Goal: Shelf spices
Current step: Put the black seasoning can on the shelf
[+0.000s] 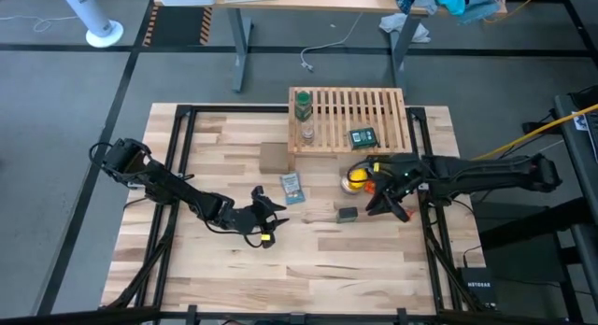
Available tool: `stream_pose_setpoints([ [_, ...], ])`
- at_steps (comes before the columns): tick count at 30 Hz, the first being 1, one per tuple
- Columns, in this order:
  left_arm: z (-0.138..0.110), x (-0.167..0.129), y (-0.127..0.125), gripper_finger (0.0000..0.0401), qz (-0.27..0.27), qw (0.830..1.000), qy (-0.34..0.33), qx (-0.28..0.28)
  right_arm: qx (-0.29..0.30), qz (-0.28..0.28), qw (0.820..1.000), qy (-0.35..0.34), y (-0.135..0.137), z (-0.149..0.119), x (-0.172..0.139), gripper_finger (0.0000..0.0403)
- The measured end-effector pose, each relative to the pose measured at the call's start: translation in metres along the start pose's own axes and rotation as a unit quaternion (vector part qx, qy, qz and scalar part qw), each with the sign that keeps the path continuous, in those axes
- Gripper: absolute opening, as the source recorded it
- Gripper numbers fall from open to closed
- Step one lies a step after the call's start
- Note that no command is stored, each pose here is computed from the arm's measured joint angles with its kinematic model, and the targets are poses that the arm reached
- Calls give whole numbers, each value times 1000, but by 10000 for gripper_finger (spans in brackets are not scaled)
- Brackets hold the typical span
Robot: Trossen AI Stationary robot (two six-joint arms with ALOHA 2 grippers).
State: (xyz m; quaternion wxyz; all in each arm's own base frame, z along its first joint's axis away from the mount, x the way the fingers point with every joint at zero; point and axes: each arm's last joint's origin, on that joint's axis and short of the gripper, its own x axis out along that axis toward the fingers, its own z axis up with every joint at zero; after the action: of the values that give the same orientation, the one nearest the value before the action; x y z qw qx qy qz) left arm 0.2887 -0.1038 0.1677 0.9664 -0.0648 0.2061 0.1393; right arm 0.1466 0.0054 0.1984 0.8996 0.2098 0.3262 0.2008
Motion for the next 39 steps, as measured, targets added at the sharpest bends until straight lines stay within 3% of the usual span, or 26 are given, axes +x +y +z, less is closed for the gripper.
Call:
stream_pose_setpoints([
  [18, -2, 0, 1, 164, 3, 999, 9, 33, 69, -39, 991, 107, -27, -11, 35, 204],
  [28, -4, 0, 2, 164, 7, 999, 17, 39, 88, -73, 988, 101, -29, -11, 36, 195],
  [34, -4, 0, 2, 164, 7, 999, 17, 39, 32, -129, 987, 94, -33, -10, 35, 193],
  [39, -4, 0, 2, 164, 6, 998, 17, 55, 24, -148, 984, 92, -34, -10, 35, 193],
])
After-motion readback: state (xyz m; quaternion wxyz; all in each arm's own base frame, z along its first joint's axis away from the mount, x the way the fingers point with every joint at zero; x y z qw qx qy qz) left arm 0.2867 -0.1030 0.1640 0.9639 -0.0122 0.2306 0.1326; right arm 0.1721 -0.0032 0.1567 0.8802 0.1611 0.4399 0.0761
